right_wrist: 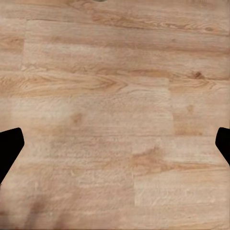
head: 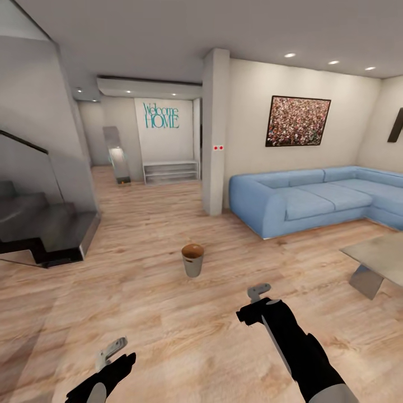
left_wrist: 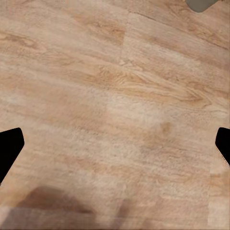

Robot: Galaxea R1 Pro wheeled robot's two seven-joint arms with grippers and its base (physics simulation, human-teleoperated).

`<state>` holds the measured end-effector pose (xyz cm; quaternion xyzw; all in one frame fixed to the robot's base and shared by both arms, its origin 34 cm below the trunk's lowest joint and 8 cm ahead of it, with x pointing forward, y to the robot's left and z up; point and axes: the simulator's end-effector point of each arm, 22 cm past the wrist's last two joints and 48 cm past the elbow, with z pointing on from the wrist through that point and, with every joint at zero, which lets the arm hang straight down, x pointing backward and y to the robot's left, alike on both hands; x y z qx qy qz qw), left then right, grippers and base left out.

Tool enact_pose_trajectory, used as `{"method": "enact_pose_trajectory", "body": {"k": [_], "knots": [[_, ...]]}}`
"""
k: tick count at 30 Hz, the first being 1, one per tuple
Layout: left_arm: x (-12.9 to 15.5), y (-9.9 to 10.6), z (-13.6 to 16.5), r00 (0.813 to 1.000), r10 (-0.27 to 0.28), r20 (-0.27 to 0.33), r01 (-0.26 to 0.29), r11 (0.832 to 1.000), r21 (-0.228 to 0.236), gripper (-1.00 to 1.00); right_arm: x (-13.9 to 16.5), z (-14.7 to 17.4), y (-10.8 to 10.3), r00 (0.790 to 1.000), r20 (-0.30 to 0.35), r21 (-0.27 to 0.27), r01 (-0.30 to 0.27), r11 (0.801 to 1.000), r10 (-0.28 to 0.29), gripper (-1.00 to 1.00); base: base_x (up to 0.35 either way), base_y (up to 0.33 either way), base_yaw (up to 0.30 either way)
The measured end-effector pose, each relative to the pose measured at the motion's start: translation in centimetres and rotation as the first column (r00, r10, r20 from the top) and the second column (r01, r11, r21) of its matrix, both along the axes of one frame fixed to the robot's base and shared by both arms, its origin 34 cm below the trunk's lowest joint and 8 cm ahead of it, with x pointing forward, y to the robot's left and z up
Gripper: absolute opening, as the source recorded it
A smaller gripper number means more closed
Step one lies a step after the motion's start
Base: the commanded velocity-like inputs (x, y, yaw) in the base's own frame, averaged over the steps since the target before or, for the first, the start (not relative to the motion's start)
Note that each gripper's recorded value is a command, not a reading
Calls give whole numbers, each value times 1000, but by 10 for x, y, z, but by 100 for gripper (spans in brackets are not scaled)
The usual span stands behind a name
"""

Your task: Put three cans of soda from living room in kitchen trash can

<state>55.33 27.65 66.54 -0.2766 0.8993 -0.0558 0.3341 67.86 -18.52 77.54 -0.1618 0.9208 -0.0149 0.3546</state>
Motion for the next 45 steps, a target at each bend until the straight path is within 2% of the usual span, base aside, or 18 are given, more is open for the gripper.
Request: {"method": "enact_pose_trajectory", "body": {"k": [7,21,24,30,35,38,39,40,41,45], "knots": [[1,-1,1,1000,-4,4,4,1000,-6,100,0,0,0,1000,-2,0,1,1000,-1,100,334,138,0],[0,-1,-3,1000,-11,-7,11,1000,-6,100,5,-19,-8,998,-66,-16,12,1000,-13,100,334,141,0],[0,-2,-5,1000,-11,-13,11,1000,-6,100,11,-28,-13,994,-107,-31,21,999,-24,100,334,135,0],[0,-2,-8,1000,-12,-21,12,1000,-8,100,17,-54,-20,970,-237,-61,34,998,-47,100,334,129,0],[0,-2,-9,1000,-12,-24,12,1000,-8,100,18,-56,-20,968,-246,-58,33,998,-46,100,334,120,0],[-1,-3,-10,1000,-13,-27,12,1000,-8,100,26,-52,-17,976,-212,-21,40,999,-44,100,334,115,0],[-1,-3,-11,1000,-13,-29,12,1000,-9,100,35,-48,-12,985,-164,27,49,998,-44,100,334,114,0],[-1,-3,-11,999,-13,-29,13,1000,-9,100,41,-45,-9,990,-132,53,51,997,-44,100,334,114,0],[0,-3,-12,999,-13,-33,13,1000,-10,100,51,-39,-1,997,-68,100,48,994,-41,100,334,114,0],[0,-4,-16,999,-14,-42,14,1000,-11,100,63,-30,10,999,22,162,39,986,-43,100,334,113,0]]}}
